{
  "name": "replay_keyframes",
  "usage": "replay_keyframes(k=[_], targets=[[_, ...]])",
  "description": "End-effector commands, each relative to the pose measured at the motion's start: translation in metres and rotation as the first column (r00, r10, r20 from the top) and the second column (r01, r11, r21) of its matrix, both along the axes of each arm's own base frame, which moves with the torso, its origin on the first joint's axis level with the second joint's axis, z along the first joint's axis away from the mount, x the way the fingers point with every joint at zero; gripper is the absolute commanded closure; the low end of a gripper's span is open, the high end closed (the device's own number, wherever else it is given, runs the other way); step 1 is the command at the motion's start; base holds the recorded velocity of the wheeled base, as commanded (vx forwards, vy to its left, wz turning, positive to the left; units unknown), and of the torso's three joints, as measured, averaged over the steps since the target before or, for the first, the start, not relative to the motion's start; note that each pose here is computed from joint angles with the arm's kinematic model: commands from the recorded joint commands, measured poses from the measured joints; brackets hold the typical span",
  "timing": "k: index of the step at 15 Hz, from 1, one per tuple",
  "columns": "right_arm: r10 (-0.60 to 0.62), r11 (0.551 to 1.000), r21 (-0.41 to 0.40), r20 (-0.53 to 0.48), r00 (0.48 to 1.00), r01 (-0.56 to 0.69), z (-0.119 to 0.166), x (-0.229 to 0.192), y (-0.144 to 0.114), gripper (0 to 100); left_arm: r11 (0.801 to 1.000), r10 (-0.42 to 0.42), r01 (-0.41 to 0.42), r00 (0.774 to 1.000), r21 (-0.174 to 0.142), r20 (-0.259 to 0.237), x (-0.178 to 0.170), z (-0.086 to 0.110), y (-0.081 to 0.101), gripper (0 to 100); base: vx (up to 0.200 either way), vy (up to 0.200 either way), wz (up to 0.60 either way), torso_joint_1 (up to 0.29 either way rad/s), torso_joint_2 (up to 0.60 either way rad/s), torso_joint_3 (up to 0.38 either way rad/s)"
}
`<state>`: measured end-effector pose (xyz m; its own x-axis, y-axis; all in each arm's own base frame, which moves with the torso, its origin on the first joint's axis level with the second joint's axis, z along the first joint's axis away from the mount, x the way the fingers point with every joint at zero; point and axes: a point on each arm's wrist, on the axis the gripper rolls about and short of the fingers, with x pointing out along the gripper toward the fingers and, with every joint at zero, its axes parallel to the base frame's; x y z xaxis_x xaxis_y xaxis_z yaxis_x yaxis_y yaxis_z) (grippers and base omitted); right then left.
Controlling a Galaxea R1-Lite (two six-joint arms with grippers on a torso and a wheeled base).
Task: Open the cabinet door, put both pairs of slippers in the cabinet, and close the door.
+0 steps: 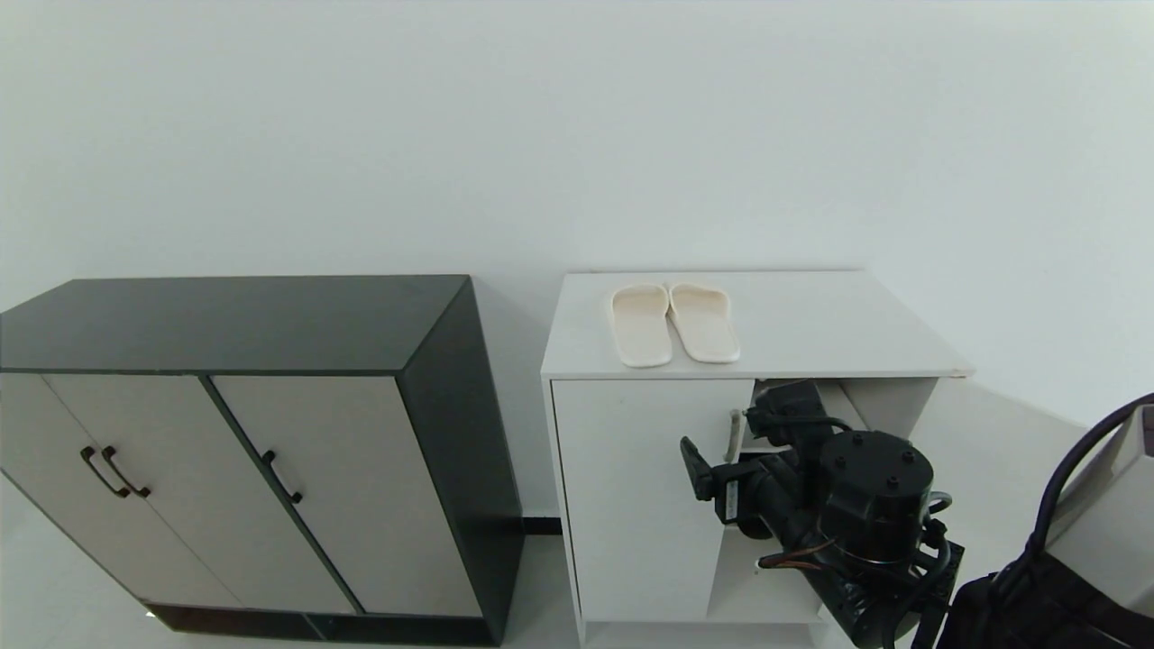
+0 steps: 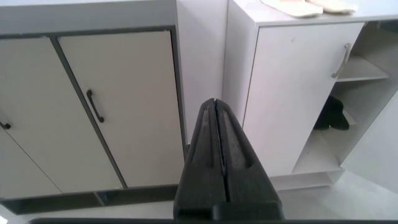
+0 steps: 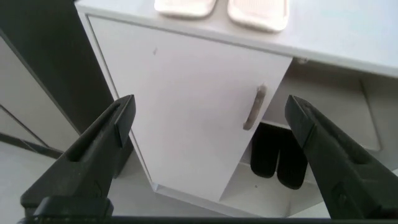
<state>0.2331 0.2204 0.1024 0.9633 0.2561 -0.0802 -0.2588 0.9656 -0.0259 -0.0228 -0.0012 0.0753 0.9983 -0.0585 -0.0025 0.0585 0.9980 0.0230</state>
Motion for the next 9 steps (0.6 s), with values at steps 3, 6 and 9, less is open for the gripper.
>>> replay_keyframes(k=[3,6,9], targets=[[0.002,1.000,-0.001,-0.003,1.000,-0.002,-0.001,-0.001,-0.001,0,1.000,0.000,0.000,1.000,0.000,-0.001,0.000,0.000,0.000,100,0.000,0.000,0.00,0.209,-0.48,-0.261],[0.004,0.999,-0.049,0.004,1.000,-0.004,-0.003,-0.002,-0.002,0,1.000,0.000,0.000,1.000,0.000,-0.001,0.000,0.000,0.000,100,0.000,0.000,0.00,0.032,-0.06,-0.036],[0.007,0.997,-0.078,0.028,1.000,-0.005,0.008,-0.001,-0.001,0,1.000,0.000,0.000,1.000,0.000,-0.001,0.000,0.000,0.000,100,0.000,0.000,0.00,0.000,0.00,0.000]])
